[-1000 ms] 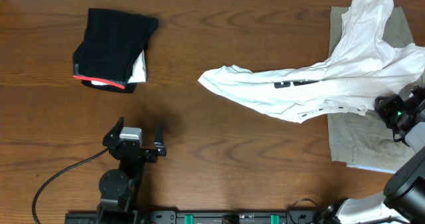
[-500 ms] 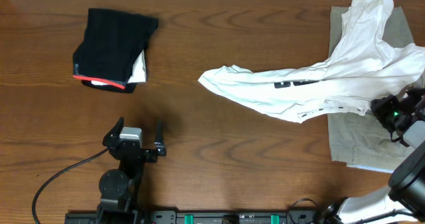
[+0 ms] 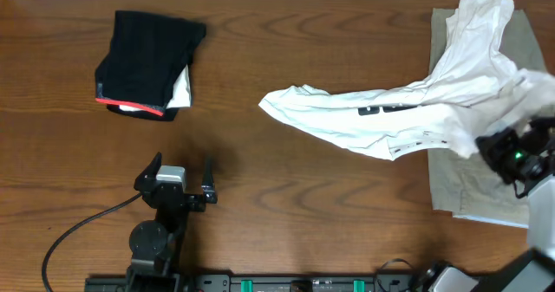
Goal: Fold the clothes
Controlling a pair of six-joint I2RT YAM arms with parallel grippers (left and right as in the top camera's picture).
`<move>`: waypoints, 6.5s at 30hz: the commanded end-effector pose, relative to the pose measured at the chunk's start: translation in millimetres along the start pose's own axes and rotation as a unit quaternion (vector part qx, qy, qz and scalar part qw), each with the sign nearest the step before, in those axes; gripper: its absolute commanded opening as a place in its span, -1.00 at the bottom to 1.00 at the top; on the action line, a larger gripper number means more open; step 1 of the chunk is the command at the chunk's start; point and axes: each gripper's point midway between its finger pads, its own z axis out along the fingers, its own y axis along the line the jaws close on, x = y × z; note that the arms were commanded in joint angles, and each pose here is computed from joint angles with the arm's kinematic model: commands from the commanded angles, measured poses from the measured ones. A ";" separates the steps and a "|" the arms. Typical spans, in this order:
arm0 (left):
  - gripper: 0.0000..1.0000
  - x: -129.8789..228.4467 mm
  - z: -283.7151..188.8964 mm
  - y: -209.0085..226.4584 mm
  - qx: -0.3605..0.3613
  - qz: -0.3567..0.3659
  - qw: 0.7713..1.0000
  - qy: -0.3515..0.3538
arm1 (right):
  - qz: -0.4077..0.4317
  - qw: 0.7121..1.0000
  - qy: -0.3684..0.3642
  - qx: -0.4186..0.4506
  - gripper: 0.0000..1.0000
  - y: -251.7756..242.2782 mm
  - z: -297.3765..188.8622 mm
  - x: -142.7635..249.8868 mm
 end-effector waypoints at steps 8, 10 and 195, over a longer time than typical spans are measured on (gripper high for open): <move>0.96 16.7 1.1 0.9 -0.003 0.004 1.000 0.023 | -0.022 0.988 0.130 0.077 -0.97 -0.3 -6.1 90.1; 0.96 16.7 1.1 0.9 -0.003 0.004 1.000 0.023 | -0.043 0.984 0.156 0.076 -0.97 1.9 1.9 110.4; -0.88 171.4 186.0 -176.5 0.031 -0.098 0.868 0.486 | -0.278 0.931 0.067 0.229 0.24 48.3 30.9 30.0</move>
